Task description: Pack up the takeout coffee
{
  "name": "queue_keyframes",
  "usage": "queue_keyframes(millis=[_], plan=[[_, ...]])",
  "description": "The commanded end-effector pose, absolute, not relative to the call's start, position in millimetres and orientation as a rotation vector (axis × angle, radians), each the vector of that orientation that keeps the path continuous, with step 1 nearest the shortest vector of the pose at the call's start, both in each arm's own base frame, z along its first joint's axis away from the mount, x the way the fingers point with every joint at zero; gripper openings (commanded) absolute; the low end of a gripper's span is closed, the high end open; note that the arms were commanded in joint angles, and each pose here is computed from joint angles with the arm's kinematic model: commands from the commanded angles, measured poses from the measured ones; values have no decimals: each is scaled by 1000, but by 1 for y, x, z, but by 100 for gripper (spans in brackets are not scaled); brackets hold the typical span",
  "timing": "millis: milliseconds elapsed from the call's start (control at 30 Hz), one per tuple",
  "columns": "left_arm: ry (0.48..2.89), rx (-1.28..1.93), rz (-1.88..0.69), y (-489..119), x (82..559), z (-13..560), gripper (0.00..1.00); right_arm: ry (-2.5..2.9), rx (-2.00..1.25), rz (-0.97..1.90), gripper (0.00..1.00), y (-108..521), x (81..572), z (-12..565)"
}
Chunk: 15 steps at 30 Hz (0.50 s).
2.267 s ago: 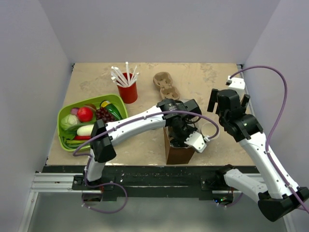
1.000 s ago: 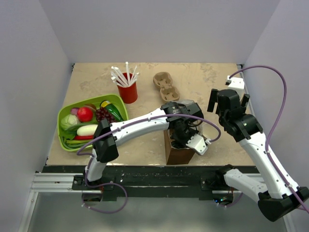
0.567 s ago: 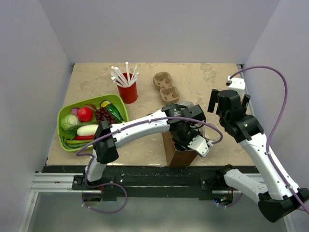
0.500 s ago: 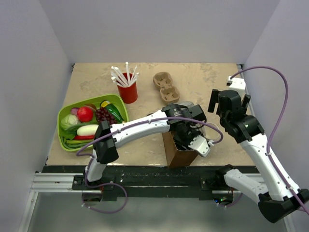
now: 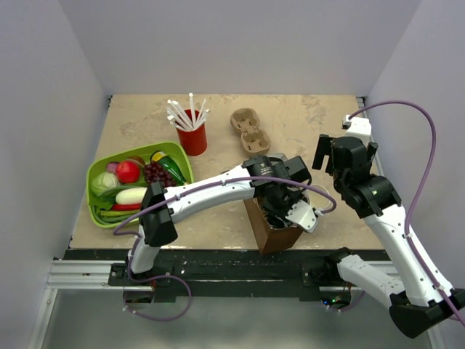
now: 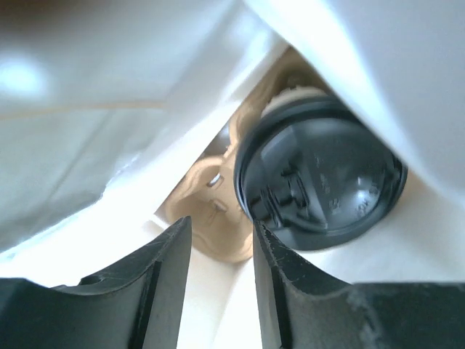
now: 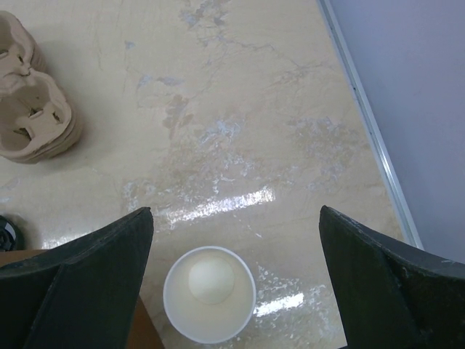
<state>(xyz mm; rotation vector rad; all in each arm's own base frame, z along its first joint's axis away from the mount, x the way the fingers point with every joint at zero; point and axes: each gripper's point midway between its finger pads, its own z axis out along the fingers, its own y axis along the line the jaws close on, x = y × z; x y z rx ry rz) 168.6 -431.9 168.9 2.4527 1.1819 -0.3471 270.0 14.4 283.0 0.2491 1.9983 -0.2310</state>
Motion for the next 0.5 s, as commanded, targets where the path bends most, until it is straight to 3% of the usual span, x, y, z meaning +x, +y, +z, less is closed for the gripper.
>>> queue_keyframes(millis=[0,267,400,467], plan=[[1140,2351,-312,-436,174,207,44,1954,266,-188,98,16,269,301],[1142,2342,-282,-433,177,209,42,1955,265,-184,98,16,270,300],[1138,2334,-278,-430,177,215,33,1948,269,-179,98,17,270,302],[1129,2333,-280,-429,176,218,33,1946,268,-175,98,17,270,302]])
